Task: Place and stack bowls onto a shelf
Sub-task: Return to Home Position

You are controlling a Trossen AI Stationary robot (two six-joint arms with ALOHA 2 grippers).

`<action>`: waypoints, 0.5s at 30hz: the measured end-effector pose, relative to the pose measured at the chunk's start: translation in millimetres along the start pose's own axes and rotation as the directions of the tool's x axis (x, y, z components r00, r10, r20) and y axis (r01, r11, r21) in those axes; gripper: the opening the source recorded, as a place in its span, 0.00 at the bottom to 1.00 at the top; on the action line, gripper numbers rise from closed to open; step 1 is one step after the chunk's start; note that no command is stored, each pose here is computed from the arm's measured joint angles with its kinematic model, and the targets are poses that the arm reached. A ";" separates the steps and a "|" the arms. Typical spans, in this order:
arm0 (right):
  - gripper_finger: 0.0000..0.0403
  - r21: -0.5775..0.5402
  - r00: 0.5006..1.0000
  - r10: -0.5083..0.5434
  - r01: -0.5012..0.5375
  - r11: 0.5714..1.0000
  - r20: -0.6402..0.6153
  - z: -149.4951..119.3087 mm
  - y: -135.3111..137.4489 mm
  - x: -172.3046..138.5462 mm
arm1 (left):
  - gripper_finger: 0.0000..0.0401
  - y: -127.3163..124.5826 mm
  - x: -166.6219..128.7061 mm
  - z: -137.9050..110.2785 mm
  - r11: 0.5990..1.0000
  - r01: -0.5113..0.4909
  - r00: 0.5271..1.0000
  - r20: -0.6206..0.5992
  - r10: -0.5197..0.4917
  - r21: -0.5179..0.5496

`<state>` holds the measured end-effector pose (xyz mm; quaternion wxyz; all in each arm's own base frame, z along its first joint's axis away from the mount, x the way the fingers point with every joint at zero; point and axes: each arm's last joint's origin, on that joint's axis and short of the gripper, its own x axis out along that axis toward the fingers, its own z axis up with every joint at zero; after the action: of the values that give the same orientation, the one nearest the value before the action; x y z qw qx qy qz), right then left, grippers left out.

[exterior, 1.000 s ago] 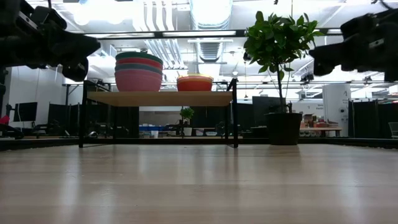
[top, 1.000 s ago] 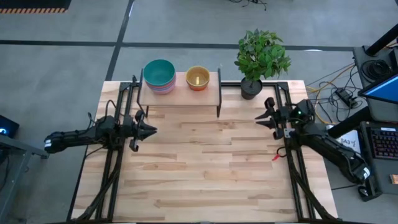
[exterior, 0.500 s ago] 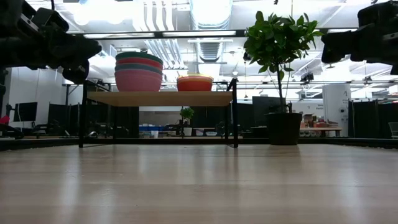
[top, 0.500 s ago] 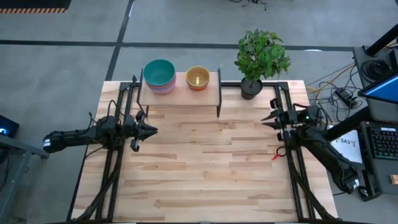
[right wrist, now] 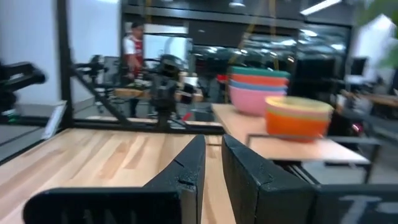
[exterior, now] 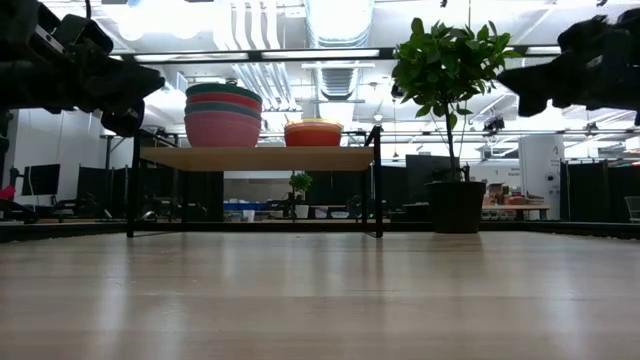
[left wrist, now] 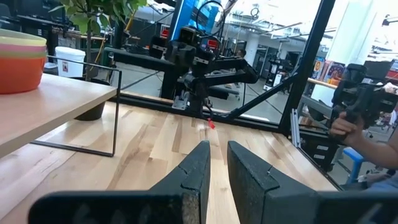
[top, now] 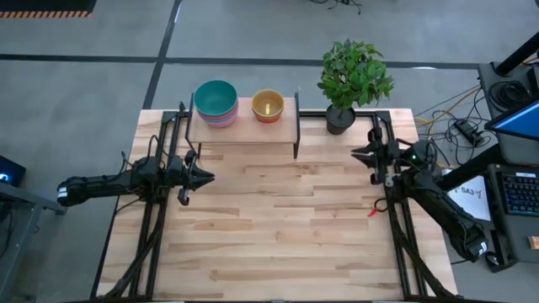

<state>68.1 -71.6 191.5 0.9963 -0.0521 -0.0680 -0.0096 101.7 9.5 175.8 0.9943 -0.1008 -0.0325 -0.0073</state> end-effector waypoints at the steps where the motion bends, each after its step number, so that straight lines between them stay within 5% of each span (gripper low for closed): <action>1: 0.11 0.012 1.000 -0.023 0.023 1.000 -0.005 -1.1 -0.8 0.0 | 0.09 0.0 0.1 -0.1 1.000 0.000 1.000 -0.001 0.000 0.000; 15: 0.11 0.061 0.998 -0.055 0.057 0.997 -0.041 -7.2 -2.1 -0.2 | 0.09 0.2 0.5 -0.5 1.000 -0.001 1.000 -0.007 0.001 -0.001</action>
<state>68.8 -74.4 184.6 0.9979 -0.0191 -0.0500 -0.0365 102.2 9.5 175.4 0.9944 -0.1013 -0.0292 -0.0071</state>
